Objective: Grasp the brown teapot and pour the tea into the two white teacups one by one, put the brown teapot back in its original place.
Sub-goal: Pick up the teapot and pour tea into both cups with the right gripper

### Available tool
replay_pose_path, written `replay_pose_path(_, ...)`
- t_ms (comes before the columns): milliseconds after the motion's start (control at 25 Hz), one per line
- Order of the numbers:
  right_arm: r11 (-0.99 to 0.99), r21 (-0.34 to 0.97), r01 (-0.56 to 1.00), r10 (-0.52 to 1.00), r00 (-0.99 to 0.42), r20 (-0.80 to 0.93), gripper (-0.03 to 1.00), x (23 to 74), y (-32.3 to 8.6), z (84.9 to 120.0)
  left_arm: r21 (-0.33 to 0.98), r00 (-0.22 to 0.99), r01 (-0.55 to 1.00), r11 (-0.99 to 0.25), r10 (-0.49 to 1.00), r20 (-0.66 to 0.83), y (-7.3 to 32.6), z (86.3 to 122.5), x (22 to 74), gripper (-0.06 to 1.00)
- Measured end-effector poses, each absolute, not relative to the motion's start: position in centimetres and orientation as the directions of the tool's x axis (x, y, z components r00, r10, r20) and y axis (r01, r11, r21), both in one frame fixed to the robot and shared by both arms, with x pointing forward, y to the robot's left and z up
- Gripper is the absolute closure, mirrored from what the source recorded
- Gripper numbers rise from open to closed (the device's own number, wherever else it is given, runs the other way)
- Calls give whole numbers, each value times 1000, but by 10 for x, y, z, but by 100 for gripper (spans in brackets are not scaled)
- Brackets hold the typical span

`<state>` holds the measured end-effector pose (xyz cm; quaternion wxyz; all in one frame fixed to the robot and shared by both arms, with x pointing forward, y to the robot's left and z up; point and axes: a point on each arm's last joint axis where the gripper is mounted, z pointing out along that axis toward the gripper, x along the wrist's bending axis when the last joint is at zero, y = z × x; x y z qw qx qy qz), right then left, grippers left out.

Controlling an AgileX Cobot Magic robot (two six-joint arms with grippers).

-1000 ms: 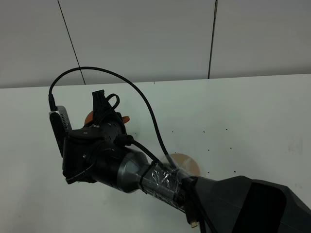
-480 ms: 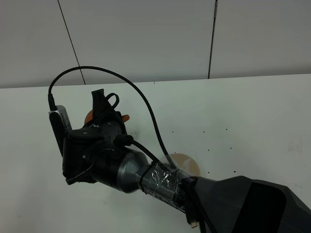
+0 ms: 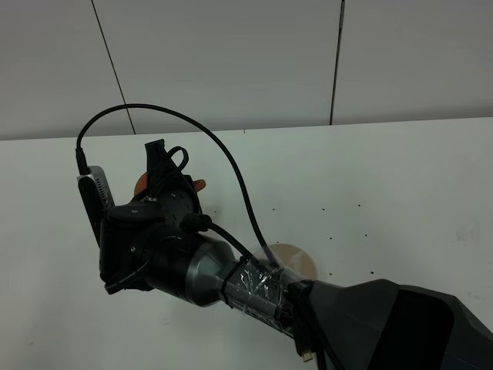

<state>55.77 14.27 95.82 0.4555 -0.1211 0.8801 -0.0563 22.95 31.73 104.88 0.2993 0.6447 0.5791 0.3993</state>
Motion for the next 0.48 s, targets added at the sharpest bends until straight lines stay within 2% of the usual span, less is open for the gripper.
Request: replay_pose_path(480, 966, -204, -157, -257, -556, -790, 87, 558, 143, 958, 848, 10, 508, -150, 986, 168, 317, 1049, 230, 72)
